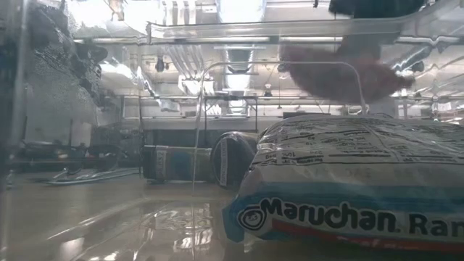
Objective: Pick & Place Food Item
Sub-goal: Put the red noodle pack into the white bin
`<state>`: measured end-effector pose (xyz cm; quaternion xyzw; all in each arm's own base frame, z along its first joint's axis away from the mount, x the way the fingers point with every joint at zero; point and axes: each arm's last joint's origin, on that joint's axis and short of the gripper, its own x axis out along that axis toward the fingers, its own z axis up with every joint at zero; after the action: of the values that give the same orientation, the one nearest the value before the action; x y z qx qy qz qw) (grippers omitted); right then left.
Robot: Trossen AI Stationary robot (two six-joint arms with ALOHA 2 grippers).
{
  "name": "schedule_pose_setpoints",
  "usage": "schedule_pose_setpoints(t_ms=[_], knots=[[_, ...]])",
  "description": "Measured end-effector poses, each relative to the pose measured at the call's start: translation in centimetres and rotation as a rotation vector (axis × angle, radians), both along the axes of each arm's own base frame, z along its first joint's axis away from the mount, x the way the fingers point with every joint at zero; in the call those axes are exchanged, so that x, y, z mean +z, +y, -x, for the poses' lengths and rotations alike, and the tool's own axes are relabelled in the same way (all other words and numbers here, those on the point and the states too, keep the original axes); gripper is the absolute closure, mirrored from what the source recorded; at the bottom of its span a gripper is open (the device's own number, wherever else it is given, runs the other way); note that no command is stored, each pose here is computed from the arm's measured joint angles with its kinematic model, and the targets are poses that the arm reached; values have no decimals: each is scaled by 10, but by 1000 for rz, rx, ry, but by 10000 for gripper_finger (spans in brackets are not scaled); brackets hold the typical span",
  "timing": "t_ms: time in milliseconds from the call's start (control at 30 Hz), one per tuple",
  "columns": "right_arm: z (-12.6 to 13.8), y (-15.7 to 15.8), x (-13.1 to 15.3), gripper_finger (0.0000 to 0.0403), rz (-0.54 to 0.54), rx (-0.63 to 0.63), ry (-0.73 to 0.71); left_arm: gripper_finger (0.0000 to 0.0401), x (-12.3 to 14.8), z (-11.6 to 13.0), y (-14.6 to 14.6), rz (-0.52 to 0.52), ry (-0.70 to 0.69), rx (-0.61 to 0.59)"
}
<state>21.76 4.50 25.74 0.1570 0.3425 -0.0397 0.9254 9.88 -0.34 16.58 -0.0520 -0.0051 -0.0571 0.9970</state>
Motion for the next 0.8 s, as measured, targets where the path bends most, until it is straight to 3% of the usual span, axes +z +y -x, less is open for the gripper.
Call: schedule_pose_setpoints(t_ms=[200, 400, 800], knots=[[13, -2, 32, 381, -26, 40, -233, 401, 0, 0, 0, 0, 0, 0], [13, 2, 55, 381, -104, 187, -443, 401, 0, 0, 0, 0, 0, 0], [-21, 20, 54, 381, -193, 437, -600, 401, 0, 0, 0, 0, 0, 0]])
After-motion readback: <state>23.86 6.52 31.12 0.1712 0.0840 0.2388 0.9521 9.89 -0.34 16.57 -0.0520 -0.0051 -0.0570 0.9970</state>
